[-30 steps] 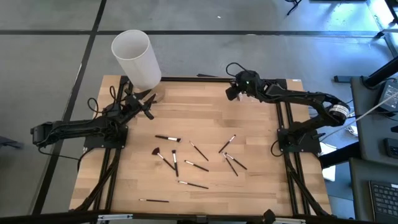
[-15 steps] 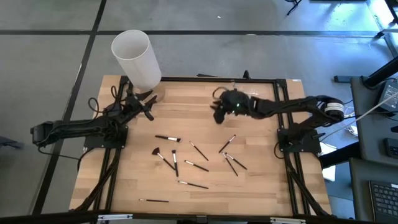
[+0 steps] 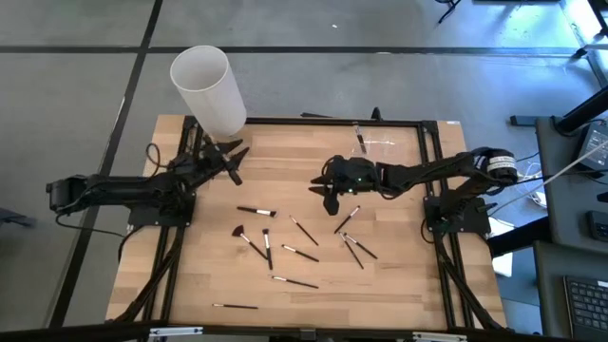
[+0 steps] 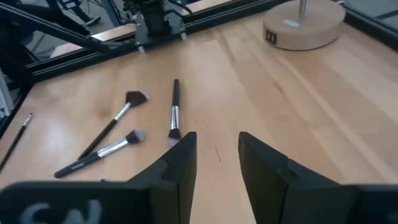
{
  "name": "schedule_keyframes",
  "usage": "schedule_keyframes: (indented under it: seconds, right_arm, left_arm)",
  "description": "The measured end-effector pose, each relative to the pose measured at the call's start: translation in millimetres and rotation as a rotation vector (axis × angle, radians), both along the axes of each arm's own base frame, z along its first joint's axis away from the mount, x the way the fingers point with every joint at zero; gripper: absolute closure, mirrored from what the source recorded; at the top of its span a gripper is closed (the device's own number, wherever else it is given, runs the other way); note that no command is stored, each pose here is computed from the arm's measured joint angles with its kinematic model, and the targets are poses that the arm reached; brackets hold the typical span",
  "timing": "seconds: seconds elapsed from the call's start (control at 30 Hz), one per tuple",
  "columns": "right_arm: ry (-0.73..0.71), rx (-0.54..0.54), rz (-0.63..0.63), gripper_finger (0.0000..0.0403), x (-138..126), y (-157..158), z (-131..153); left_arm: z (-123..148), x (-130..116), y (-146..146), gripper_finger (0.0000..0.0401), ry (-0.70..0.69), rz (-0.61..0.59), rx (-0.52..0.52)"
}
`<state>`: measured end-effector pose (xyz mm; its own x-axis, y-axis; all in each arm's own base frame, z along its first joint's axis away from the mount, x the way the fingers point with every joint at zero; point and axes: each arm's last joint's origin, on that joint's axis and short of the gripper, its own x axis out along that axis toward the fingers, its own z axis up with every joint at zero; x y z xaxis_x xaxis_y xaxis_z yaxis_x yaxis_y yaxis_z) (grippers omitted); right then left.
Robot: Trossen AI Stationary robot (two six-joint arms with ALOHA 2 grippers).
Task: Put items in baskets/containers
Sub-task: Put the eyeshadow brush into the left side of the transparent organizer
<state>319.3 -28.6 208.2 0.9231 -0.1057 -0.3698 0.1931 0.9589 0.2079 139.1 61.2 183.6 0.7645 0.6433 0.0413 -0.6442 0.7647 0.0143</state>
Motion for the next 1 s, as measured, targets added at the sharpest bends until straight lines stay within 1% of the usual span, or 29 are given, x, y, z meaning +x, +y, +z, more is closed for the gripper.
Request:
schedule_keyframes:
  seconds: [0.07,0.17,0.23,0.33,0.43,0.53,0.6,0.7,0.8,0.9,1.0]
  right_arm:
    - [0.028,0.005,-0.001,0.0294,10,-1,-7]
    - [0.1,0.004,0.001,0.0301,31,-3,-13]
    - [0.179,0.006,0.005,0.0302,47,-4,-16]
    - [0.298,0.009,0.03,0.0303,71,3,-21]
    - [0.35,-0.01,0.089,0.0303,93,22,-23]
    - [0.339,-0.028,0.151,0.0303,109,46,-22]
    - [0.318,-0.033,0.186,0.0303,118,62,-20]
    - [0.299,-0.009,0.215,0.0303,123,84,-17]
    - [0.312,0.057,0.213,0.0303,121,103,-17]
    - [0.335,0.131,0.194,0.0303,117,117,-20]
    - [0.344,0.196,0.169,0.0303,115,128,-19]
  left_arm:
    - [-4,7,2,0.0253,0.037,-0.011,-0.036]
    - [-16,17,1,0.0253,0.103,-0.033,-0.1]
    - [-24,23,-2,0.0253,0.142,-0.058,-0.146]
    - [-32,33,-12,0.0253,0.185,-0.117,-0.188]
    - [-33,43,-30,0.0253,0.206,-0.205,-0.192]
    - [-29,51,-55,0.0253,0.232,-0.281,-0.169]
    - [-26,55,-71,0.0254,0.267,-0.289,-0.146]
    - [-20,57,-93,0.026,0.325,-0.268,-0.105]
    - [-18,54,-107,0.0268,0.363,-0.223,-0.079]
    - [-20,50,-115,0.0276,0.38,-0.207,-0.073]
    - [-25,46,-118,0.0282,0.408,-0.205,-0.098]
